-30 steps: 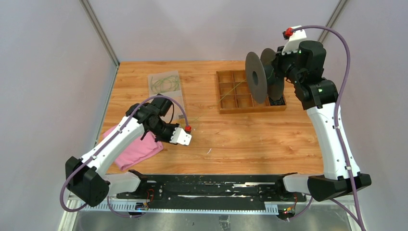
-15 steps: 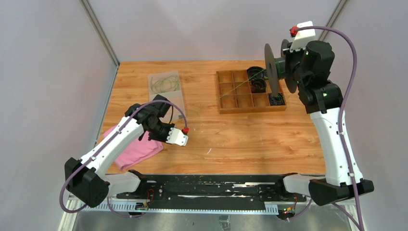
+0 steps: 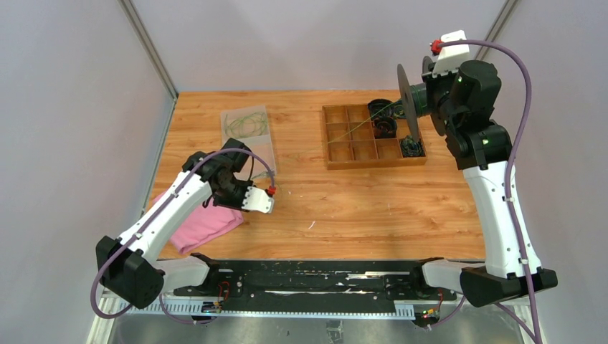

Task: Wrap the cables
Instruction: Wrap the cable around the cable reel.

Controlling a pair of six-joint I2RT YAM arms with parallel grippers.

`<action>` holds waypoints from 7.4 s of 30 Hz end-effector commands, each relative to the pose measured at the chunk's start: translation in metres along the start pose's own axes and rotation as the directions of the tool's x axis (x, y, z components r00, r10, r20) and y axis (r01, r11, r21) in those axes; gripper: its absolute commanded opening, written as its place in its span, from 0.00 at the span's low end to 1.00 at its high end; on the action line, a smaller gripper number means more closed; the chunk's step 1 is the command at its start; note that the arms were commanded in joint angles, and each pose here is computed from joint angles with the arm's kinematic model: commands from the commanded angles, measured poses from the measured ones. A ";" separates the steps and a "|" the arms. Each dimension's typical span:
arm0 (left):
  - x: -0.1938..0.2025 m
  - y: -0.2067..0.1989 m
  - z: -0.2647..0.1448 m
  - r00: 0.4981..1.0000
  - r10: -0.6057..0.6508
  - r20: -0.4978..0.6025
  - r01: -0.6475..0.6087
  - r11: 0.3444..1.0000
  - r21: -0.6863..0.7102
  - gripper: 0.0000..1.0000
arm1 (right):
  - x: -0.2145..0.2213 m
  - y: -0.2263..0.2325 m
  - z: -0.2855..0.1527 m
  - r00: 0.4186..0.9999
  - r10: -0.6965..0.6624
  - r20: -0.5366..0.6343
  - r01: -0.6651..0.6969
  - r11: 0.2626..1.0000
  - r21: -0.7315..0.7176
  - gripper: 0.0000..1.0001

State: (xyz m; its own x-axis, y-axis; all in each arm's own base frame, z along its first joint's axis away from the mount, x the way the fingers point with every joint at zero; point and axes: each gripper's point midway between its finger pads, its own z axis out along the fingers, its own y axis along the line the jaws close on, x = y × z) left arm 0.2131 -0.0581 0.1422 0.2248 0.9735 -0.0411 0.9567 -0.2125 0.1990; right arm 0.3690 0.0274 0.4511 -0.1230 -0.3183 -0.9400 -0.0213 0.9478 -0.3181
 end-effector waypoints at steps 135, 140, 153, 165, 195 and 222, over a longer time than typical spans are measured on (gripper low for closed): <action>-0.371 0.153 -0.091 0.179 -0.644 0.744 0.349 0.748 0.564 0.05 | 0.149 0.129 0.039 0.982 0.051 -0.182 -0.076 0.988 -0.134 0.01; -0.363 0.161 -0.100 0.156 -0.668 0.728 0.323 0.731 0.602 0.05 | 0.151 0.133 0.038 0.985 -0.004 -0.170 -0.021 0.989 -0.149 0.01; -0.338 0.182 -0.104 0.115 -0.691 0.714 0.385 0.694 0.609 0.05 | 0.153 0.152 0.032 0.989 -0.049 -0.140 0.014 0.970 -0.241 0.01; -0.301 0.194 -0.102 0.185 -0.605 0.775 0.478 0.744 0.467 0.02 | 0.155 0.166 0.020 0.992 -0.070 -0.102 0.030 0.937 -0.348 0.01; -0.259 0.194 -0.071 0.245 -0.401 0.883 0.612 0.771 0.180 0.19 | 0.123 0.193 -0.001 0.983 0.106 -0.148 -0.174 0.781 -0.600 0.01; -0.269 0.137 0.017 0.384 -0.156 0.910 0.305 0.952 0.035 0.60 | 0.014 0.120 -0.033 0.966 0.238 -0.104 -0.259 0.849 -0.460 0.01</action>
State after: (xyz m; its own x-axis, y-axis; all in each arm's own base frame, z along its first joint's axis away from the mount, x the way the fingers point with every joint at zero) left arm 0.2831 -0.3299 0.1604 -0.0008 0.3753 -0.9269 0.9804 0.1830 0.0732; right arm 0.3413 0.1454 0.3500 -0.2965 -0.1628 -0.9411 -0.4680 0.8837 -0.0054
